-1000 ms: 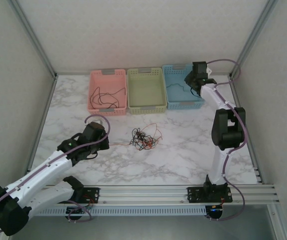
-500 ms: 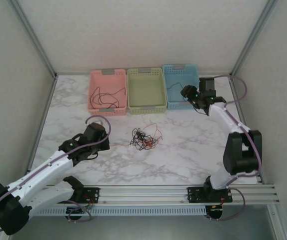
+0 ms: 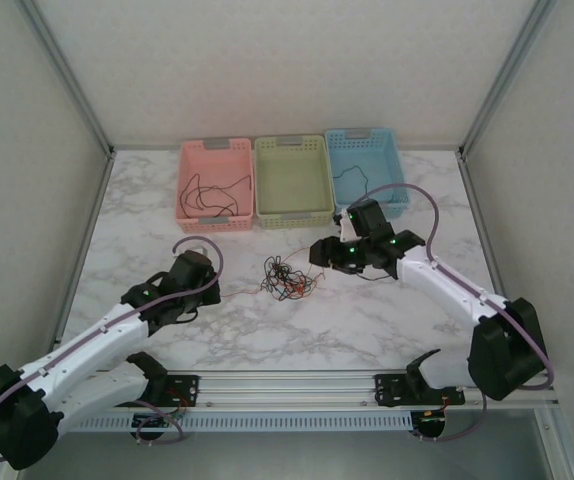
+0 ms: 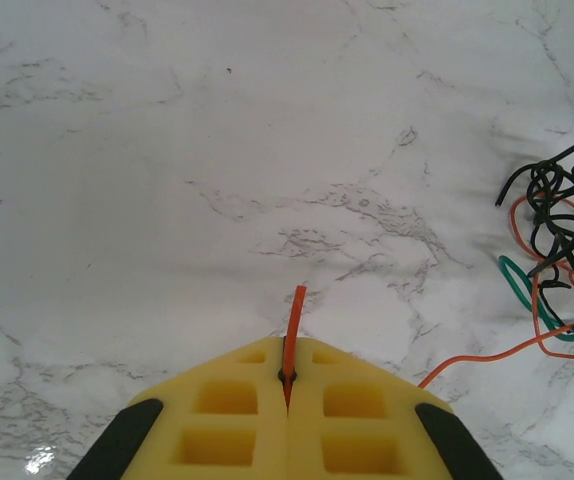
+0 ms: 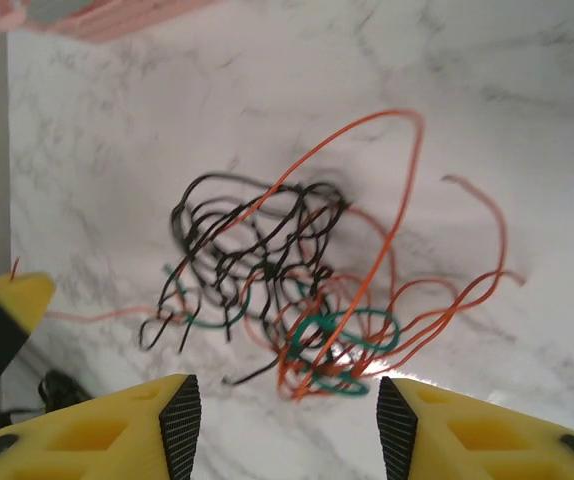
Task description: Untangle the cables
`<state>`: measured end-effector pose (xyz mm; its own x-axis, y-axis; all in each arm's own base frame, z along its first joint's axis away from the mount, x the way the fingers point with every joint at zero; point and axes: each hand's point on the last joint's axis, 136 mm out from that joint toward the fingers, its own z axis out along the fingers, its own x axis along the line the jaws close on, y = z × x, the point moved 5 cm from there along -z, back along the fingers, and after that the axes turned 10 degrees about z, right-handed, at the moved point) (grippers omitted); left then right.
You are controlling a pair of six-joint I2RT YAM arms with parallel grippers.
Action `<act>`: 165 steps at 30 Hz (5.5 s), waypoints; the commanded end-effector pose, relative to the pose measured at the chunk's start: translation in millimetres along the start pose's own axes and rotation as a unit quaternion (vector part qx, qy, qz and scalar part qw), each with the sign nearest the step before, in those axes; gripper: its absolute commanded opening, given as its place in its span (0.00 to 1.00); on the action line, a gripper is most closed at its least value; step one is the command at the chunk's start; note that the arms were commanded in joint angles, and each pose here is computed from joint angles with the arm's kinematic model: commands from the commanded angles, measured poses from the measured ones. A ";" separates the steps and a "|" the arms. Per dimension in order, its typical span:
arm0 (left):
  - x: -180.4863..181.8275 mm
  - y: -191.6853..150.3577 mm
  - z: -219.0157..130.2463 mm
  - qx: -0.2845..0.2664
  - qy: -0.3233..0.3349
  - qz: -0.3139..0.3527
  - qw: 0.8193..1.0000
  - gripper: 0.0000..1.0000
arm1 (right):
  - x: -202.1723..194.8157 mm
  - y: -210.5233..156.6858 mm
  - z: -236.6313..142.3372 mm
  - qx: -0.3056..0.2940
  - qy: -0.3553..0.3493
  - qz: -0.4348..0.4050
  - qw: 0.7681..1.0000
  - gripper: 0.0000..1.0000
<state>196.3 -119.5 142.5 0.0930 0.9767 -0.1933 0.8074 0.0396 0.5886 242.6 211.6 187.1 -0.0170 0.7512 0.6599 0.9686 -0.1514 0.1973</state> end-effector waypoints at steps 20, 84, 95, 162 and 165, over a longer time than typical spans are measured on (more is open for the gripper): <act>9.7 1.6 -17.3 -0.012 0.028 0.014 0.999 0.00 | 25.0 -24.7 27.5 0.019 -0.094 -0.284 0.954 0.70; 60.4 31.3 -100.4 -0.181 0.142 -0.065 0.971 0.00 | -10.2 12.1 19.0 -0.045 -0.242 -0.256 0.935 0.00; 67.0 33.4 -119.8 -0.208 0.140 -0.086 0.964 0.00 | -88.5 42.5 -7.2 -0.103 -0.355 -0.112 0.923 0.00; 42.3 26.6 -78.1 -0.139 0.093 -0.055 0.984 0.00 | 97.1 -43.8 171.5 0.059 -0.078 -0.380 0.920 0.45; 42.0 27.1 -78.4 -0.140 0.092 -0.054 0.984 0.00 | 96.5 -38.3 174.1 0.049 -0.092 -0.382 0.918 0.44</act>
<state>175.4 -58.9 214.1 -0.1194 0.9839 -0.1326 0.6104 0.1781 0.7718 239.9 396.7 99.8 -0.6565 0.7077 0.2610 0.7367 0.5272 0.4235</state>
